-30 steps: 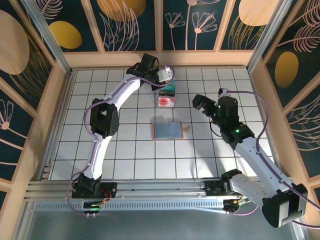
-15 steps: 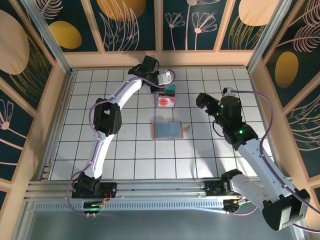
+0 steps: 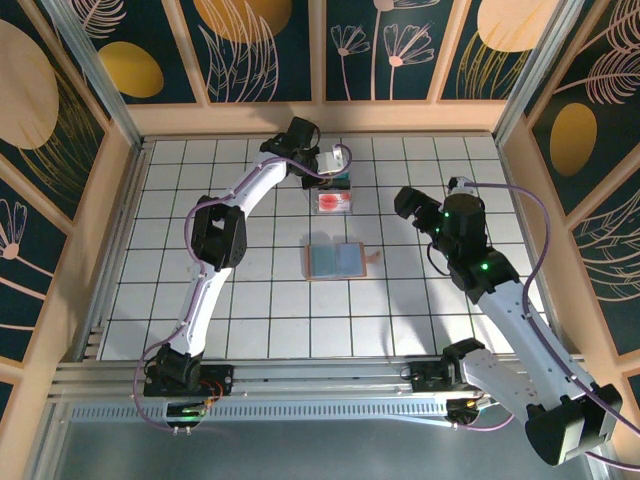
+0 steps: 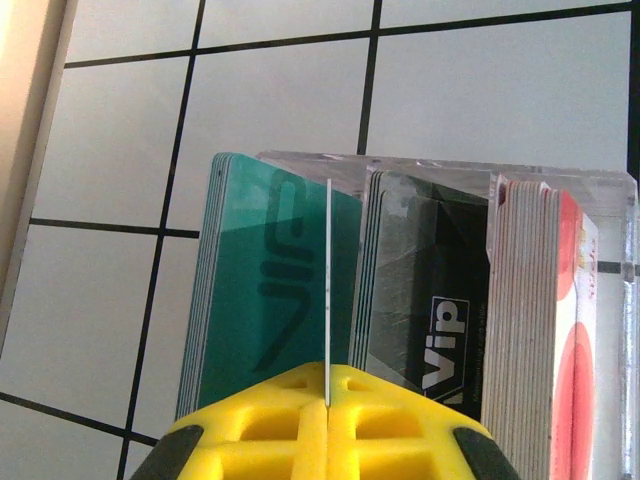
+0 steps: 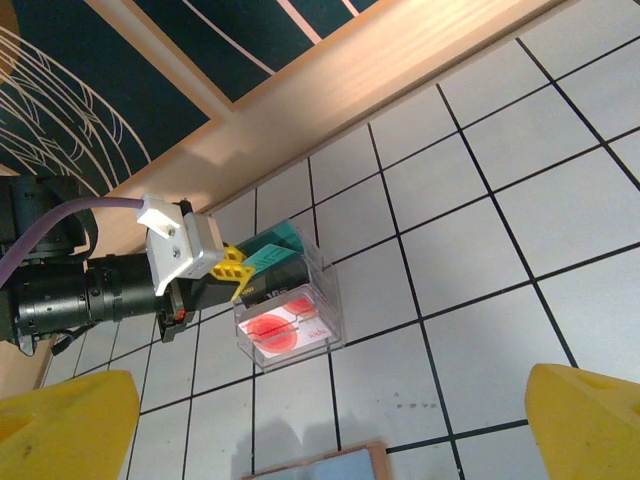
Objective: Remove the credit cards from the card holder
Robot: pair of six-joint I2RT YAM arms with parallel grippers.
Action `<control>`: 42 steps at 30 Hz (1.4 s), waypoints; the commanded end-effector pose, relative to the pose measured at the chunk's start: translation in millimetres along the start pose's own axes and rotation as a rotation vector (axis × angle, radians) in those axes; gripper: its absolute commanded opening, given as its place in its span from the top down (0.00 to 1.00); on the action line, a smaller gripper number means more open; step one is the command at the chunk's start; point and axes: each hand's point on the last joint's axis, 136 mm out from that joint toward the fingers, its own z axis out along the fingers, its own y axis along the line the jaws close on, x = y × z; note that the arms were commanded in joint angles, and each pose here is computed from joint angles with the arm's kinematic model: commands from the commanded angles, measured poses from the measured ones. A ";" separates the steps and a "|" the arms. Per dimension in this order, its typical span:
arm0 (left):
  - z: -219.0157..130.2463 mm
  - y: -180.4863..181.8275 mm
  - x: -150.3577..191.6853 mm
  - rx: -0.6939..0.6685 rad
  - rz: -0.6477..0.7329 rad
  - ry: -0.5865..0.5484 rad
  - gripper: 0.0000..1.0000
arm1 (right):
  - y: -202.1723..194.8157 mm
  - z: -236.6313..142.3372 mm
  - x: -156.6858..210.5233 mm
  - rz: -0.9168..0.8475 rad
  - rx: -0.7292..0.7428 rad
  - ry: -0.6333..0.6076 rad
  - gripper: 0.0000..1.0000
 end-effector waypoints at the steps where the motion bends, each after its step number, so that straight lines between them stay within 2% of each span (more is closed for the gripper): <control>1: 3.6 -0.5 9.3 0.015 0.008 0.019 1.00 | 3.9 -10.5 -18.2 0.021 -0.004 -0.060 0.01; 23: -28.4 -29.6 15.7 0.105 -0.028 0.086 1.00 | 2.6 -11.3 -10.9 0.031 -0.024 -0.050 0.01; 28: -29.8 -22.2 15.3 0.076 -0.056 0.099 0.75 | 4.5 -10.6 -9.7 0.031 -0.036 -0.046 0.01; 42: -54.6 21.6 -14.5 -0.106 -0.093 0.039 0.74 | 5.6 -12.0 -6.9 0.032 -0.048 -0.034 0.01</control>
